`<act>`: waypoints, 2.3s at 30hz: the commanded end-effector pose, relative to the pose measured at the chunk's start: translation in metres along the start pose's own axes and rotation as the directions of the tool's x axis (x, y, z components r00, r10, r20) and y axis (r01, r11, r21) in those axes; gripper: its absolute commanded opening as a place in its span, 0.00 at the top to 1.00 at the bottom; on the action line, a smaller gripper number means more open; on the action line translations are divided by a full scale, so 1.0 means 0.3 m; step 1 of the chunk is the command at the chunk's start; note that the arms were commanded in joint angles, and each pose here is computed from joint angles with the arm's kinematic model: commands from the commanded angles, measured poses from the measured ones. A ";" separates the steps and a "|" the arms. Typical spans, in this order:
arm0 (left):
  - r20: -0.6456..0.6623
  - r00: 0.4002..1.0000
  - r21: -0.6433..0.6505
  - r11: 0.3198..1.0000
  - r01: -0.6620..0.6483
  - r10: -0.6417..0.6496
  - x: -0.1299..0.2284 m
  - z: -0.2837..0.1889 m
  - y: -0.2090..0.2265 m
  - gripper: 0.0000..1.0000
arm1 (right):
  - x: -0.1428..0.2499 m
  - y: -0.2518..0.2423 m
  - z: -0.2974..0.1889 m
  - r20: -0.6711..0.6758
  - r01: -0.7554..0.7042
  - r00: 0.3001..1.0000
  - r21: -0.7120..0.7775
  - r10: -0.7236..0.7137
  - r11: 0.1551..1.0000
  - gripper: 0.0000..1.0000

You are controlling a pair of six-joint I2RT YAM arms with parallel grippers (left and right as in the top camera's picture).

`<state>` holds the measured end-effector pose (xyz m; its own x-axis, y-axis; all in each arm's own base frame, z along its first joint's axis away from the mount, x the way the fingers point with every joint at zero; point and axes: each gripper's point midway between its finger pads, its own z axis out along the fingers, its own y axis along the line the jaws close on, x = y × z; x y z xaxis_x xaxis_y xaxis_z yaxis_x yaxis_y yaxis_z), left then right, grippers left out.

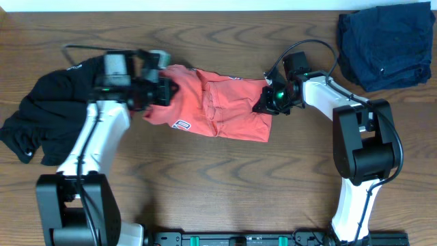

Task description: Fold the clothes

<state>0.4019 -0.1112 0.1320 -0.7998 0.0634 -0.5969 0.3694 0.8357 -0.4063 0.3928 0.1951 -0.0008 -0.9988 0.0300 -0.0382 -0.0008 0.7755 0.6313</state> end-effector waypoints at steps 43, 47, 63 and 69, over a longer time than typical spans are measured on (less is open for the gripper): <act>0.241 0.922 -0.011 0.950 -0.311 0.304 -0.171 -0.036 -0.541 0.01 | 0.066 -0.149 0.103 -0.058 -0.054 0.996 0.116 0.061 0.992 0.99; 0.330 0.919 -0.065 0.976 -0.206 0.216 -0.245 -0.217 -0.455 0.02 | 0.012 -0.151 0.060 -0.003 -0.038 0.999 0.110 0.039 0.993 0.99; 0.367 0.927 -0.242 0.970 0.016 0.077 -0.242 -0.444 -0.140 0.02 | -0.207 0.197 -0.554 0.402 0.198 0.853 0.340 -0.332 0.919 0.66; 0.377 0.924 -0.295 0.954 0.050 0.069 -0.244 -0.464 -0.090 0.02 | -0.142 0.337 -0.462 0.335 0.352 0.825 0.325 -0.455 0.878 0.64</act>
<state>0.3811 -0.0745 0.2773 -0.5497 -0.0718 -0.8323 0.2216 0.9481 -0.2282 0.4370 0.1648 0.1939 -0.7992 -0.0191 -0.6008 -0.2744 0.9009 0.3364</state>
